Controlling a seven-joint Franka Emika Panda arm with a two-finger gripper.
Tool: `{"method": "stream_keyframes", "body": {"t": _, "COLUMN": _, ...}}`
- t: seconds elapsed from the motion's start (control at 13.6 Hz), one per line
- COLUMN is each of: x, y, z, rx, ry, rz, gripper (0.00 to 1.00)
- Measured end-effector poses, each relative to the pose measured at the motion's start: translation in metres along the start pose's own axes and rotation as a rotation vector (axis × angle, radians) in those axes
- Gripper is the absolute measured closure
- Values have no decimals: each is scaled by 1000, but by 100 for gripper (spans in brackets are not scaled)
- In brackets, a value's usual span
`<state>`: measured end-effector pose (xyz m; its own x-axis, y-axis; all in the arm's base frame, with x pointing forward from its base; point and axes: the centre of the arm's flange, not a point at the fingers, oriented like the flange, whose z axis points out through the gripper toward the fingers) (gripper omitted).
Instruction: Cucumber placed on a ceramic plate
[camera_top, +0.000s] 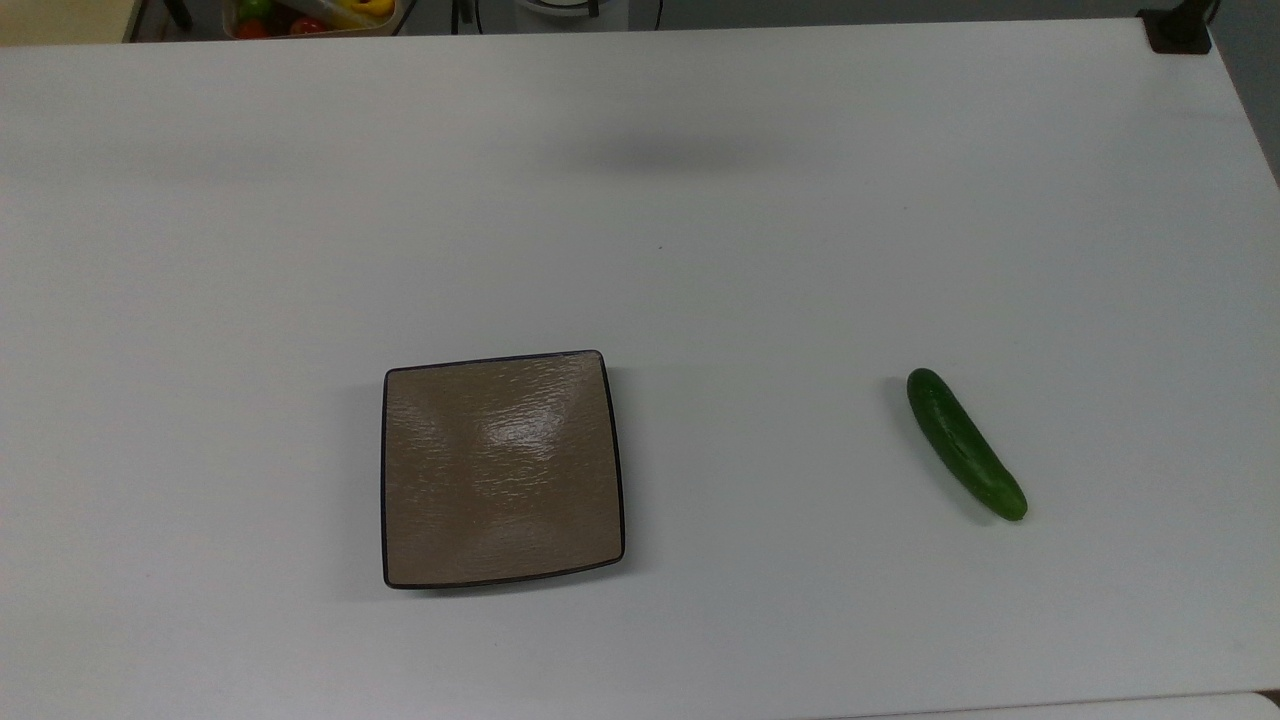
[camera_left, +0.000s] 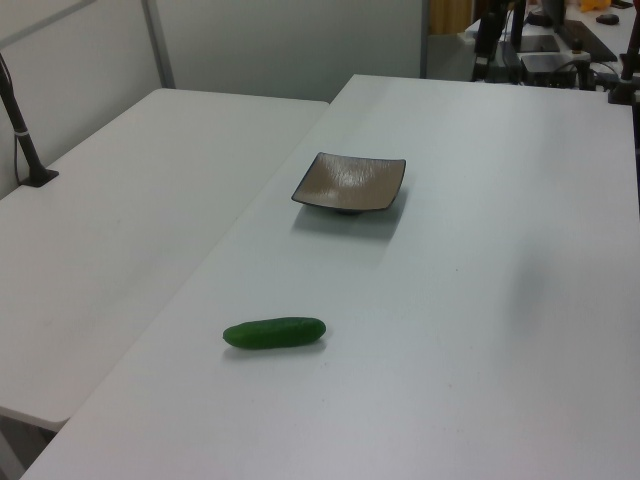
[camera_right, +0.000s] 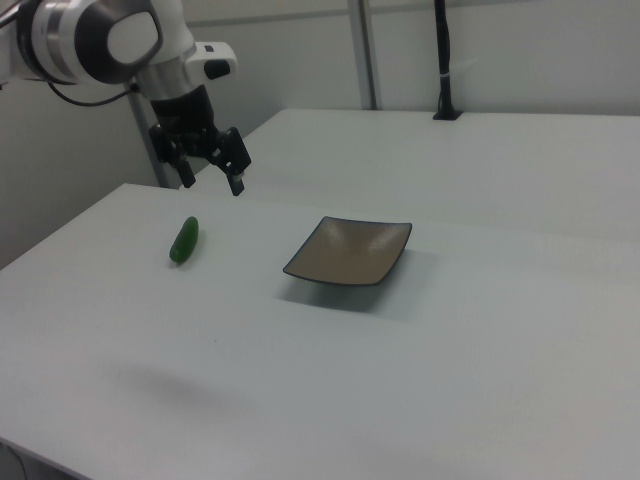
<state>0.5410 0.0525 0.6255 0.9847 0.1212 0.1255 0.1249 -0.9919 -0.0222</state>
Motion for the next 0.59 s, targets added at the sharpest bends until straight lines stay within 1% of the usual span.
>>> {"method": "stream_keyframes", "body": {"t": 0.59, "x": 1, "y": 1, "z": 5, "rx": 0, "ry": -8, "rz": 1, "gripper": 0}}
